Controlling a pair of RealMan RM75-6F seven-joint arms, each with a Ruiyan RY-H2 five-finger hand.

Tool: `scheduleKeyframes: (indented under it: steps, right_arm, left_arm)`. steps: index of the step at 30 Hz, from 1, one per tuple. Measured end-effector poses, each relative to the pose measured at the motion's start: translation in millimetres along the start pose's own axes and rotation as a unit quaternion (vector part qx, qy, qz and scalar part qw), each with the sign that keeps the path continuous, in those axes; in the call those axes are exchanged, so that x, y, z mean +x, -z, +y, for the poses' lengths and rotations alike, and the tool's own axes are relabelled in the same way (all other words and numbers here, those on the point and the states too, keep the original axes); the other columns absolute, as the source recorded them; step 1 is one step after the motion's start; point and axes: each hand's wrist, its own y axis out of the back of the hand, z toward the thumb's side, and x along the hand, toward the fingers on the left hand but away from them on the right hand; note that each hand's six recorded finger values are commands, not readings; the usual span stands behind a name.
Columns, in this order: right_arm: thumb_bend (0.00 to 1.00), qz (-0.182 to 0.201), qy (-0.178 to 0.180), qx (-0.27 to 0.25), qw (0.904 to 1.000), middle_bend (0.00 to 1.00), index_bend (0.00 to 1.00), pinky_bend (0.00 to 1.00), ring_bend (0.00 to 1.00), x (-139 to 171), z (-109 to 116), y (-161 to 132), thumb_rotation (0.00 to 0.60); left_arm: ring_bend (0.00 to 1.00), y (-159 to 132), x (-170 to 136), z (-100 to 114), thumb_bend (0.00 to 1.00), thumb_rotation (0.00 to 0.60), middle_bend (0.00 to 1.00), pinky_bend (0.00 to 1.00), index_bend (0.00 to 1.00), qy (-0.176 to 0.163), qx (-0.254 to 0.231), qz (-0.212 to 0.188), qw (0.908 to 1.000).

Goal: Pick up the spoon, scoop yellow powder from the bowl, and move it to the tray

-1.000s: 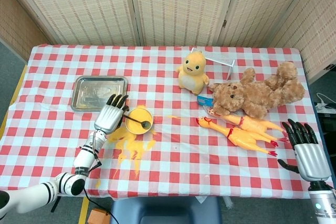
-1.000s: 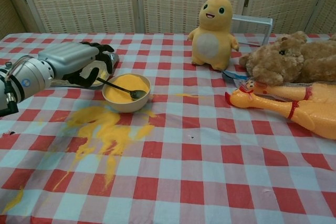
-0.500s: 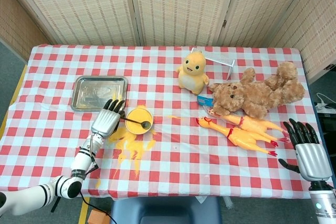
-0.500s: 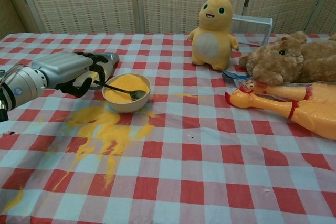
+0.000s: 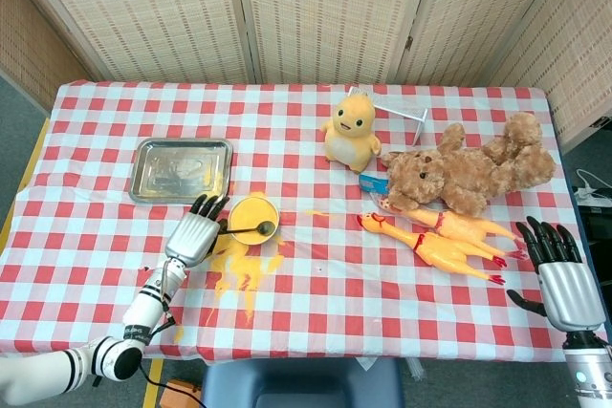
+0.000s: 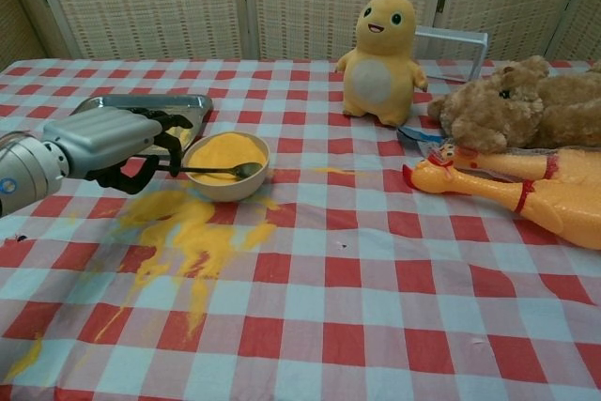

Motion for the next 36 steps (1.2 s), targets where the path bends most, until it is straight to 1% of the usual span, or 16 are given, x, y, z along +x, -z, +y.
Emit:
scheduleKeyframes:
  steps: [7, 11, 21, 26, 30, 36]
  right_arm:
    - [0.02, 0.001, 0.005, -0.002, 1.0000, 0.00, 0.00, 0.00, 0.00, 2, 4, 0, 0.600]
    - [0.02, 0.005, 0.011, -0.005, 0.9999, 0.00, 0.00, 0.00, 0.00, 5, 7, -2, 0.600]
    - [0.02, 0.013, 0.019, -0.011, 0.9997, 0.00, 0.00, 0.00, 0.00, 11, 14, -4, 0.600]
    - [0.02, 0.018, 0.020, -0.015, 0.9995, 0.00, 0.00, 0.00, 0.00, 13, 16, -5, 0.600]
    - [0.02, 0.019, 0.019, -0.016, 0.9995, 0.00, 0.00, 0.00, 0.00, 14, 17, -4, 0.600]
    - [0.02, 0.017, 0.018, -0.017, 0.9995, 0.00, 0.00, 0.00, 0.00, 13, 17, -3, 0.600]
  left_arm:
    - [0.00, -9, -17, -3, 0.81, 0.600, 0.00, 0.06, 0.44, 0.012, -0.007, -0.007, 0.9999]
    - [0.00, -14, -24, -8, 0.81, 0.600, 0.00, 0.06, 0.44, 0.020, 0.002, -0.011, 0.9997]
    - [0.00, -36, -30, -11, 0.81, 0.600, 0.00, 0.06, 0.44, 0.021, 0.010, -0.028, 0.9994]
    - [0.00, -50, -31, -11, 0.81, 0.600, 0.00, 0.06, 0.43, 0.018, 0.015, -0.038, 0.9990]
    - [0.00, -56, -27, -7, 0.80, 0.600, 0.00, 0.06, 0.41, 0.009, 0.015, -0.039, 0.9991]
    - [0.00, -61, -23, 1, 0.73, 0.600, 0.00, 0.06, 0.37, -0.005, 0.012, -0.042, 0.9990]
